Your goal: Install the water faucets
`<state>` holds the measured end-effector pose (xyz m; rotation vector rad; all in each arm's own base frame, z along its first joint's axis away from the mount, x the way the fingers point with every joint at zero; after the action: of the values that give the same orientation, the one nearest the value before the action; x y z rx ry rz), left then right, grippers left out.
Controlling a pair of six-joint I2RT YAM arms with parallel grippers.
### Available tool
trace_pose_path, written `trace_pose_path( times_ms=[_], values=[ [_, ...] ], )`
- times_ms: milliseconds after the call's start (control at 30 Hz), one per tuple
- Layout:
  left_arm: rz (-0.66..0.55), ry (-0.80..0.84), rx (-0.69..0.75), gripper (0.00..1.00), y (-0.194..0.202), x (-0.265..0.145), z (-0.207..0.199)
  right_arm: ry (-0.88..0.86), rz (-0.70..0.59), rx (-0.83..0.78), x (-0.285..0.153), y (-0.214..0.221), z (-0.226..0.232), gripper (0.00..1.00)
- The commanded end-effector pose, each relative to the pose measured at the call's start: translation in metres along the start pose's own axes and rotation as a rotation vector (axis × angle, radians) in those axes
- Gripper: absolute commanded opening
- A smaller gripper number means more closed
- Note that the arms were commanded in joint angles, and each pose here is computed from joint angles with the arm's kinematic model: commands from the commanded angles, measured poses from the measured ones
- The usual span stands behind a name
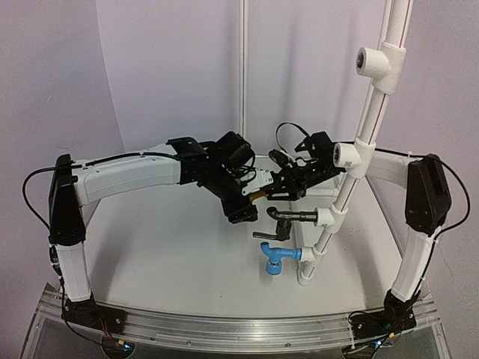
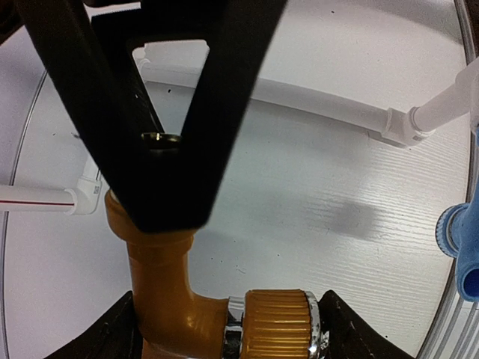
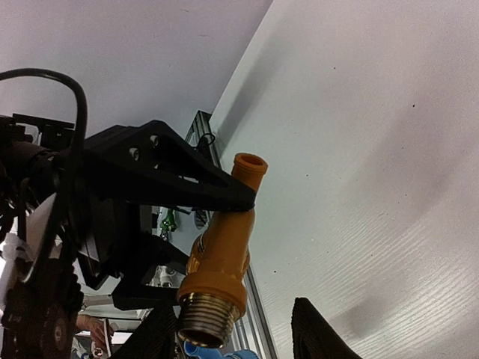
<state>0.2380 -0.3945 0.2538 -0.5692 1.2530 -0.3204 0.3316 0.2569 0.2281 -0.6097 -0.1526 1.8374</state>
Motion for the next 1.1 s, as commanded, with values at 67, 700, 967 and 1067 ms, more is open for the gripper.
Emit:
trace_pose_path(
  times_ms=[67, 700, 967, 1067],
  values=[
    [-0.093, -0.041, 0.021, 0.55, -0.025, -0.014, 0.005, -0.018, 0.008, -0.020, 0.009, -0.004, 0.002, 0.46],
    [-0.062, -0.055, 0.066, 0.55, -0.031, -0.013, 0.001, -0.033, 0.009, -0.007, 0.017, -0.013, 0.007, 0.06],
    [-0.050, -0.099, 0.003, 0.82, -0.031, -0.017, 0.004, -0.033, -0.004, -0.010, 0.012, -0.016, 0.015, 0.00],
    [-0.041, -0.130, -0.067, 0.99, -0.030, -0.028, 0.007, -0.035, -0.026, -0.014, 0.002, -0.022, 0.019, 0.00]
  ],
)
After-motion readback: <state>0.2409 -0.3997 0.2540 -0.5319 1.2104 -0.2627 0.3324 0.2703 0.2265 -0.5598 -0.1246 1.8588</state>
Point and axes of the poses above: each gripper's point midway between its finger pads, its own x axis out along the fingers, its own z axis along the line the jaws close on, y = z × x, the point moved 8 cm from there along -x, back along the fingers
